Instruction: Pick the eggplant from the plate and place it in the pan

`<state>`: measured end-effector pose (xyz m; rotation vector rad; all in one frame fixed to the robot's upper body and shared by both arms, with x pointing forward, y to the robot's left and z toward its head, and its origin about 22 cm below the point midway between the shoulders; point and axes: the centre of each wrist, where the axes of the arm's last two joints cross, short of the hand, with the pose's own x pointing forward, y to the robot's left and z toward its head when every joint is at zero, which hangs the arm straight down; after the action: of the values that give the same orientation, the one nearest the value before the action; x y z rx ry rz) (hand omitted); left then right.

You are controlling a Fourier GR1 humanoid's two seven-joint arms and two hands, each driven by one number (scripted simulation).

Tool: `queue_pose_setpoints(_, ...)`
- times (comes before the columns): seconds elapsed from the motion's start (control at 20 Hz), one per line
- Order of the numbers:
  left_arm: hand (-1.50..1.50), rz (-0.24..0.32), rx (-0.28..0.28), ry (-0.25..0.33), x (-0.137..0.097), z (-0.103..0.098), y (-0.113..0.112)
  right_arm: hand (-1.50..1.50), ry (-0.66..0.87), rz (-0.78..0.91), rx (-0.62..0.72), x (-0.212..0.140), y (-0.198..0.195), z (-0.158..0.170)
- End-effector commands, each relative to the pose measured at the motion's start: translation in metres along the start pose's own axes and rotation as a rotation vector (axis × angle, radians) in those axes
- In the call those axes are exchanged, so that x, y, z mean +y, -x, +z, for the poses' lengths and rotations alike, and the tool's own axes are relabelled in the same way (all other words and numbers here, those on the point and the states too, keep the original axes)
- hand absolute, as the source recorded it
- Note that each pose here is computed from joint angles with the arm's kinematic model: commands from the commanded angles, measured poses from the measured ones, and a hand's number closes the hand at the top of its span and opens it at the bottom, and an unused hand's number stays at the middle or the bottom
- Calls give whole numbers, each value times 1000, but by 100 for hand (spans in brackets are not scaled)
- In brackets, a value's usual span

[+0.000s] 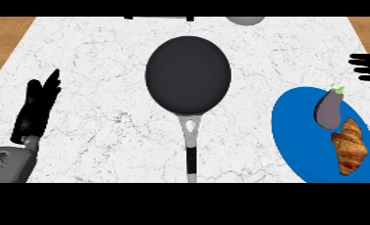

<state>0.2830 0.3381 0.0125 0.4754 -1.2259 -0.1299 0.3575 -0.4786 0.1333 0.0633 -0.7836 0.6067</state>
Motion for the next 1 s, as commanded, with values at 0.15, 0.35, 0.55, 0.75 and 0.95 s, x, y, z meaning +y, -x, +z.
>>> queue_pose_setpoints(0.15,0,14,9,-9,11,-5,0,-150,-47,97,56,22,12,-38)
queue_pose_setpoints(0.35,0,16,10,-5,-6,9,2,-150,-50,108,89,14,19,-31)
queue_pose_setpoints(0.55,0,12,8,-4,10,7,19,-150,-87,145,100,23,32,-43)
queue_pose_setpoints(0.75,0,10,14,-16,9,2,5,-150,-76,130,69,26,25,-51)
queue_pose_setpoints(0.95,0,7,31,-26,17,4,9,-150,-92,132,66,37,12,-69)
